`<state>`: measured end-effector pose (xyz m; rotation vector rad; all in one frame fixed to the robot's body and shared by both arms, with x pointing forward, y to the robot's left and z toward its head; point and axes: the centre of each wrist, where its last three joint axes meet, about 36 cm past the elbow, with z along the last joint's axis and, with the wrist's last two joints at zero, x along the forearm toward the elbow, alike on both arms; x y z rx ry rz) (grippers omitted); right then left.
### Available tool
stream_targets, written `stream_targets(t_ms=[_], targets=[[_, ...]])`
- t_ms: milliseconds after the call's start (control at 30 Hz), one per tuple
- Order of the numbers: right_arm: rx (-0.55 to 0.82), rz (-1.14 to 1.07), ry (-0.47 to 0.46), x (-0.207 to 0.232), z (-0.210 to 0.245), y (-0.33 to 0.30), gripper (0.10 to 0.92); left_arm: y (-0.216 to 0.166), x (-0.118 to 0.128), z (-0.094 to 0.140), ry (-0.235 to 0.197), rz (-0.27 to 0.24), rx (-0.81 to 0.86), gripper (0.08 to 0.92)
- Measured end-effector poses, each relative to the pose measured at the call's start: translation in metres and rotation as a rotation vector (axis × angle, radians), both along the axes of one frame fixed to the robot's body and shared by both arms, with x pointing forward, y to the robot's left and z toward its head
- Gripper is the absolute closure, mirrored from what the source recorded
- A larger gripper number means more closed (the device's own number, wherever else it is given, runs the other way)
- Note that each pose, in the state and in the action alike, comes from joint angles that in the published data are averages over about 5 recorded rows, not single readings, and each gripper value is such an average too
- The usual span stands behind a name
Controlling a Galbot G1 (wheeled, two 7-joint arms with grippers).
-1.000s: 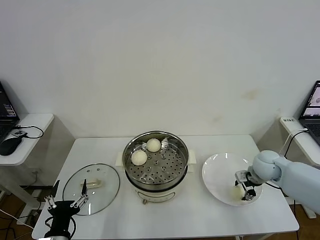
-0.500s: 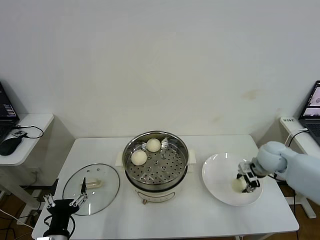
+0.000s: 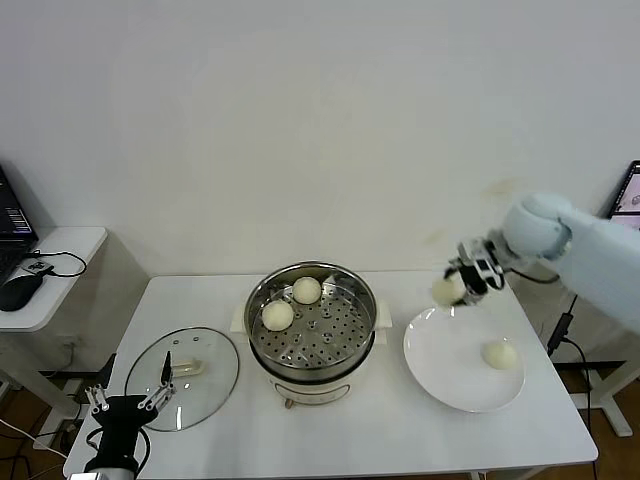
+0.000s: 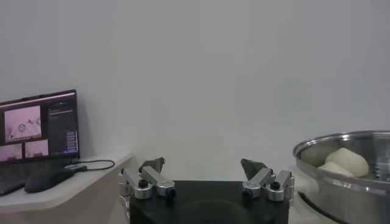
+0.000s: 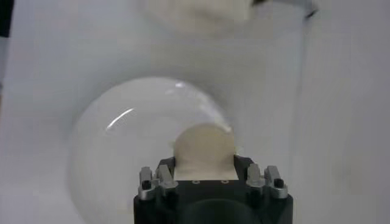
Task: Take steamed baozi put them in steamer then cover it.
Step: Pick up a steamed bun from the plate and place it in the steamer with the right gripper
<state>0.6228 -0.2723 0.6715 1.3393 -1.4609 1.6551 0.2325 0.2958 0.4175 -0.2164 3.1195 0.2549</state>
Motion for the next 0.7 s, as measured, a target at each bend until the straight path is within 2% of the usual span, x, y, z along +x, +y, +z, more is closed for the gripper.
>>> stream_targets(t_ms=[267,700], targets=[[0.02,0.217,-0.008,0.001,0.012,0.094,0.409,0.002,-0.002,0.001,0.001,0.014,-0.001,0.177],[-0.037,0.549,0.046,-0.012,-0.034,0.197,0.409,0.006,-0.003,0.003,-0.01,0.035,-0.003,0.177]])
